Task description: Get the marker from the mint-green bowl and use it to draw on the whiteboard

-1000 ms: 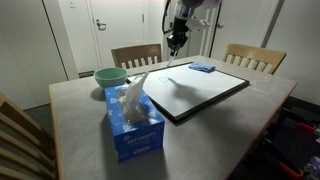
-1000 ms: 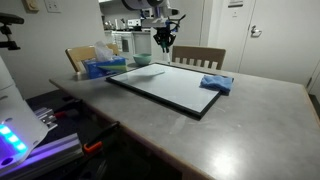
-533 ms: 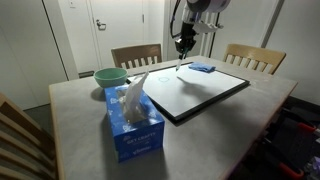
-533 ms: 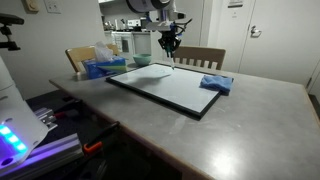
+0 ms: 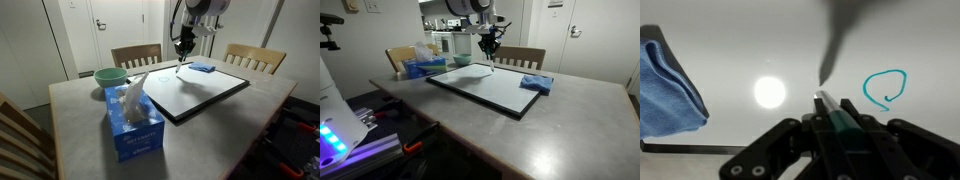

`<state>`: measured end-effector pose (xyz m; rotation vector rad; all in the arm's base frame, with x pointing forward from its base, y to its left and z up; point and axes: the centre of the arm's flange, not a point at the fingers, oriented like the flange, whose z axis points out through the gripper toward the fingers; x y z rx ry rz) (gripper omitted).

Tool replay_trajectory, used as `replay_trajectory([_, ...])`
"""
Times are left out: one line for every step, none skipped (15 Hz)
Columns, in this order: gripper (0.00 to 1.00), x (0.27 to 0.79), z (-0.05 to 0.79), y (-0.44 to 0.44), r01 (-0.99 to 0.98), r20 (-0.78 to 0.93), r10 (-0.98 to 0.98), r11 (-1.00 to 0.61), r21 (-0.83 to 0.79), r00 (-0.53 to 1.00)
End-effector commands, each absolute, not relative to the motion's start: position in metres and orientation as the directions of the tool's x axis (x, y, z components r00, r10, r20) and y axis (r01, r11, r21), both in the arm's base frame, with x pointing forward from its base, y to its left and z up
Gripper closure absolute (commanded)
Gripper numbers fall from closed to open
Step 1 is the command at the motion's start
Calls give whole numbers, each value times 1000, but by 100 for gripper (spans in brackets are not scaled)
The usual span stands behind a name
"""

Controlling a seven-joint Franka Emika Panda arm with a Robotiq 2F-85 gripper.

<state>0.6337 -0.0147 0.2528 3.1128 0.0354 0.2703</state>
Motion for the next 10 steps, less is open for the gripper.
replay_trajectory([95,633,252,-9,26,208,34,-999,40,977])
replay_trajectory([95,633,252,-8,31,216,39,-999,41,976])
replay_trajectory([95,634,251,-6,39,226,47,-998,39,973])
replay_trajectory([95,635,249,-5,42,232,49,-998,36,972])
replay_trajectory([95,636,247,-4,49,238,55,-998,33,970])
replay_trajectory([95,637,245,-3,54,244,59,-998,29,968])
replay_trajectory([95,638,243,-2,56,250,61,-998,25,966])
replay_trajectory([95,639,240,-1,60,252,63,-998,20,966])
replay_trajectory([95,639,236,0,62,254,65,-998,19,965])
replay_trajectory([95,640,234,1,65,256,67,-998,19,964])
